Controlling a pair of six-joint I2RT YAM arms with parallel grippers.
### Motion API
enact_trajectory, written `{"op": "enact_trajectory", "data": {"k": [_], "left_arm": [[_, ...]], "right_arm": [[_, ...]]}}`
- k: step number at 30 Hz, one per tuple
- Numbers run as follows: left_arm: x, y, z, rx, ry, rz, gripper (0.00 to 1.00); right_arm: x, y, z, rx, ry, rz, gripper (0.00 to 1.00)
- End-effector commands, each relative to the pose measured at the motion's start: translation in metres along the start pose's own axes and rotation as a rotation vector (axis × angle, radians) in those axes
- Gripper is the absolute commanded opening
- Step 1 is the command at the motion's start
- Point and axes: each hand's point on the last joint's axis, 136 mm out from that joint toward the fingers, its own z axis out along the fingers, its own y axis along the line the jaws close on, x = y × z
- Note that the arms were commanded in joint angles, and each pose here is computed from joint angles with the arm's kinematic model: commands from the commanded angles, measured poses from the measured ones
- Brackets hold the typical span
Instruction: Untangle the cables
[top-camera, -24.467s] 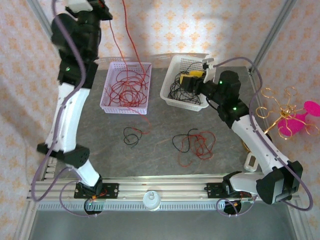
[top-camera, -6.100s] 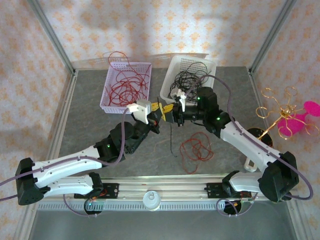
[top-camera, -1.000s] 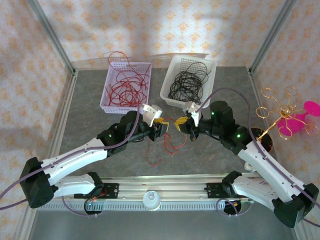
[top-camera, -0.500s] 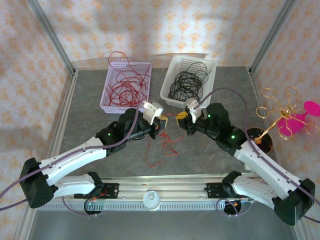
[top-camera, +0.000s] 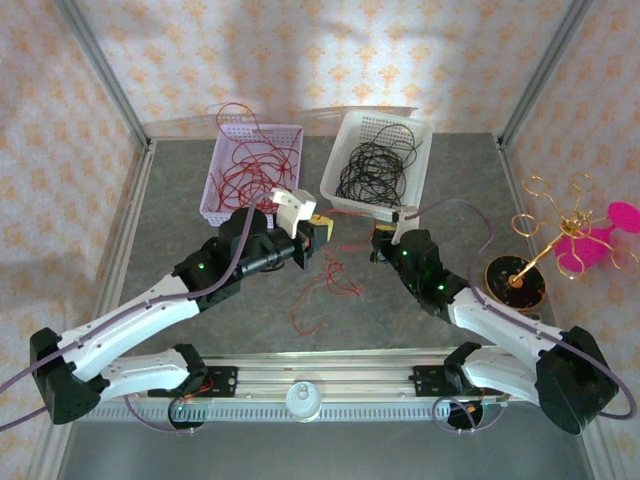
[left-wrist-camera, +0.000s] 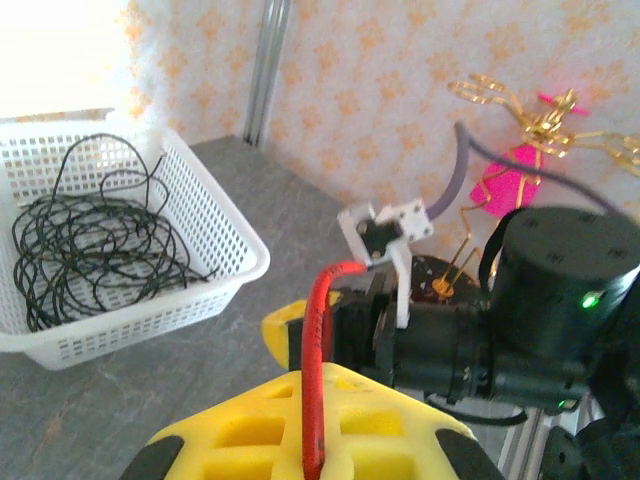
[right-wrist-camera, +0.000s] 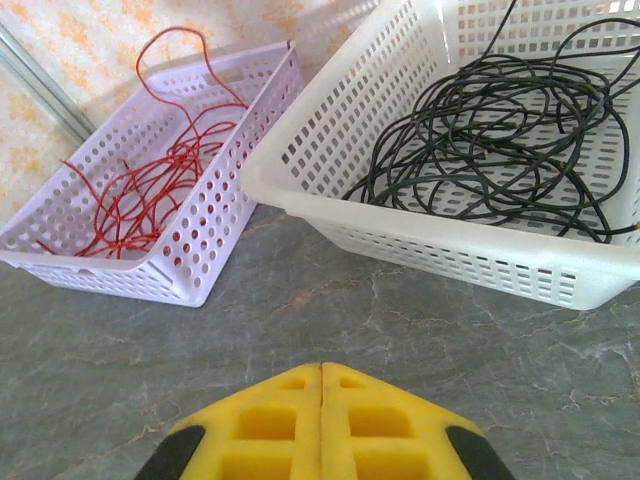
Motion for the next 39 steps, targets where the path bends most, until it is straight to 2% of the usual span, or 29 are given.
{"op": "enact_trajectory", "data": {"k": [1,6,7,10,11,15,20,25,30,35,39], "left_arm": [[-0.021,-0.005,-0.010,0.005,-0.039,-0.014,0.00],[-0.033,-0.003,-0.014,-0.020,-0.056,-0.016,0.00],[-0.034,-0.001,-0.014,-0.035,-0.058,-0.018,0.00],[-0.037,0.000,-0.014,-0.041,-0.065,-0.015,0.00],[-0.038,-0.002,-0.015,-0.033,-0.069,-0.016,0.00],[-0.041,-0.007,-0.014,-0.005,-0.076,-0.021,0.00],[-0.046,-0.010,-0.012,0.009,-0.085,-0.025,0.00],[-0.054,-0.014,-0.013,0.021,-0.100,-0.039,0.00],[-0.069,-0.016,-0.021,0.019,-0.129,-0.046,0.00],[-0.094,-0.018,-0.035,-0.001,-0.189,-0.035,0.00],[-0.118,-0.016,-0.047,-0.046,-0.243,-0.011,0.00]], "right_arm": [[-0.029,0.000,-0.011,-0.001,-0.141,0.043,0.00],[-0.028,-0.009,-0.016,0.024,-0.146,0.037,0.00],[-0.027,-0.005,-0.016,-0.008,-0.125,0.038,0.03],[-0.014,0.029,-0.022,-0.271,-0.025,0.028,0.34],[-0.007,0.044,-0.028,-0.378,0.007,0.026,0.41],[0.015,0.091,-0.059,-0.720,0.052,-0.024,0.49],[0.025,0.129,-0.075,-0.883,0.018,-0.184,0.56],[0.028,0.148,-0.058,-0.946,0.030,-0.225,0.58],[0.034,0.151,-0.027,-0.911,0.039,-0.194,0.55],[0.070,0.144,0.004,-0.845,0.168,-0.157,0.42],[0.102,0.125,0.020,-0.758,0.259,-0.107,0.25]]}}
